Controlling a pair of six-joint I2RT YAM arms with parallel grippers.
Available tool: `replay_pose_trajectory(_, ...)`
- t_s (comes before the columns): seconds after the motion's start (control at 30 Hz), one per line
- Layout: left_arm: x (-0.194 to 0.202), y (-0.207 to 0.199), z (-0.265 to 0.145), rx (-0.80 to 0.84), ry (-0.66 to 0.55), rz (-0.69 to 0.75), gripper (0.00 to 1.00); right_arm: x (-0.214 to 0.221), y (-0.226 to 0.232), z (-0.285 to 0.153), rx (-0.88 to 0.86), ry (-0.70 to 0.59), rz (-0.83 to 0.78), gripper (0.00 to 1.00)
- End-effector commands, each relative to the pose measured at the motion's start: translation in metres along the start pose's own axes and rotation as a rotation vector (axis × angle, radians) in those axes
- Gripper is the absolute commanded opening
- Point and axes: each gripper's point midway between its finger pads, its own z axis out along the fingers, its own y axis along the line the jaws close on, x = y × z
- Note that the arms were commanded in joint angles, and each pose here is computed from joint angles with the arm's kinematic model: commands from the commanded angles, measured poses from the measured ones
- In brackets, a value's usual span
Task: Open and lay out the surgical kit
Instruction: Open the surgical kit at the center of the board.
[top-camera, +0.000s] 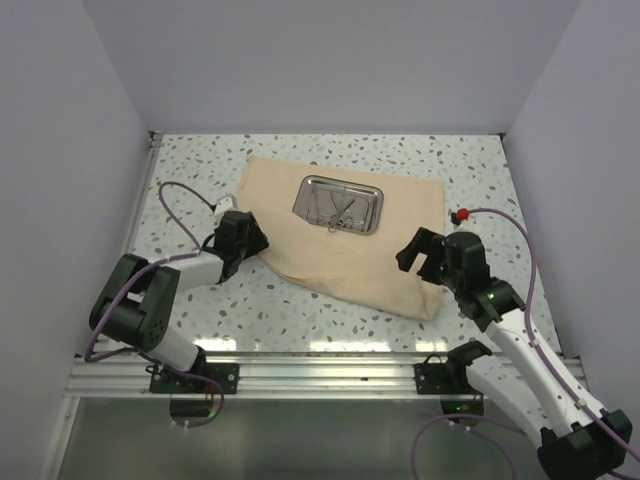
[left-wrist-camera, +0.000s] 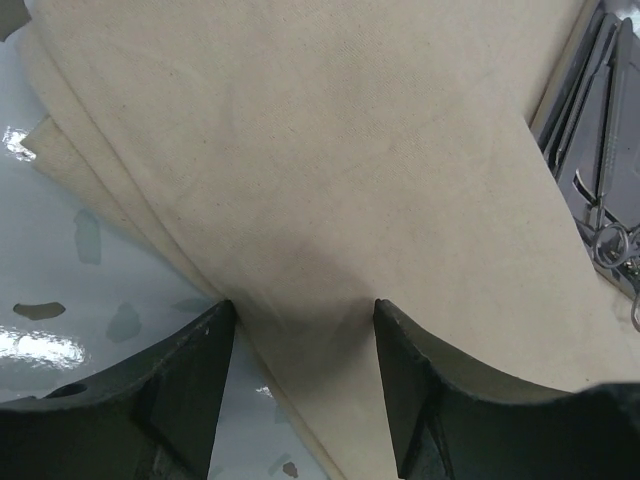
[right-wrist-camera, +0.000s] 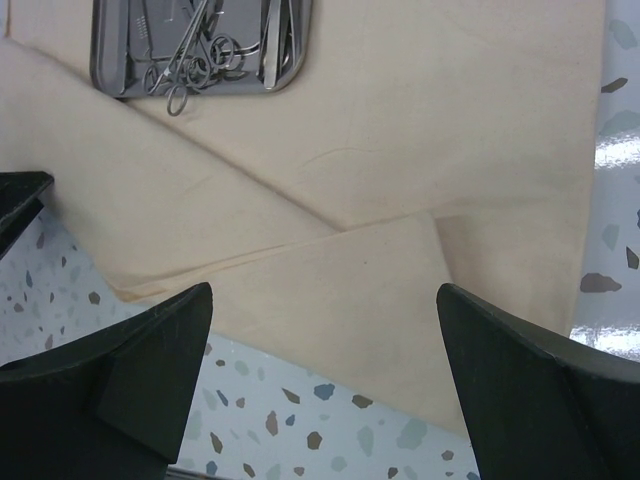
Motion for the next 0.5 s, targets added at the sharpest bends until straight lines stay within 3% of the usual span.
replay_pose_trajectory(0.0, 0.014, 0.000, -0.002, 0.035, 0.014, -0.041, 0.62, -0.021, 0.007, -0.004, -0.016, -0.070, -0.016, 0.98)
replay_pose_trajectory(0.37, 0.014, 0.000, -0.038, 0.081, -0.023, -0.060, 0.61, -0.014, 0.004, 0.000, -0.010, -0.051, -0.017, 0.99)
replay_pose_trajectory(0.47, 0.013, 0.013, -0.035, 0.026, -0.058, -0.073, 0.62, -0.013, 0.005, 0.002, -0.016, -0.051, -0.010, 0.98)
